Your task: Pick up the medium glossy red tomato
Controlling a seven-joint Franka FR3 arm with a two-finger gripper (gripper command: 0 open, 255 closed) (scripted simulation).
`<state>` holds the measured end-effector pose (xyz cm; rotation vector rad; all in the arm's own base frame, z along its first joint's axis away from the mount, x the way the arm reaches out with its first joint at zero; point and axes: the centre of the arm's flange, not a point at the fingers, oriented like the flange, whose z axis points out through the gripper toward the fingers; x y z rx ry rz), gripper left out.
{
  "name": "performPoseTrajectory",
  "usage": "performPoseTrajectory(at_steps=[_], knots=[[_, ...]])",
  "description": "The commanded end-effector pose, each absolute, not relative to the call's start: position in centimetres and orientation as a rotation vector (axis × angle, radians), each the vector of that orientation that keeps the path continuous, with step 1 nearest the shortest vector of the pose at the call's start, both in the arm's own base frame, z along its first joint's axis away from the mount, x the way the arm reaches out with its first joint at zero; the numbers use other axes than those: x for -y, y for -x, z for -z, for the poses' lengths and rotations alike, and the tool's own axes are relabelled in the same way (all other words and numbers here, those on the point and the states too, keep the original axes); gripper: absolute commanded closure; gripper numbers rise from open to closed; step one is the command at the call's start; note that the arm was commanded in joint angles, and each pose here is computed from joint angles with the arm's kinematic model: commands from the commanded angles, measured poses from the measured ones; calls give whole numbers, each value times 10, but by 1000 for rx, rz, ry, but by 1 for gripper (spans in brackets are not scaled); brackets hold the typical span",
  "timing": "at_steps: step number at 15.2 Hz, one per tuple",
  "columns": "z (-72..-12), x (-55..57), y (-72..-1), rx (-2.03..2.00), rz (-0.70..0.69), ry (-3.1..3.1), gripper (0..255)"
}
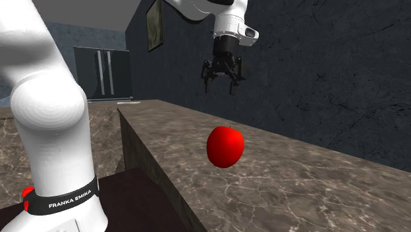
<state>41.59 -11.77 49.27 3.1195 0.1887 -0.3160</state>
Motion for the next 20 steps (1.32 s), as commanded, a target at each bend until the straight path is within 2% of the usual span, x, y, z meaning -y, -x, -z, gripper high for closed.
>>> performPoseTrajectory(at_steps=[1,4,13,14,20], knots=[[-472,135,-429,-192,389,-3107,0],[-446,153,-443,-195,470,-3092,0],[-406,153,-443,-195,470,-3092,0],[-406,153,-444,-195,470,-3092,255],[-406,154,-443,-195,470,-3092,255]])
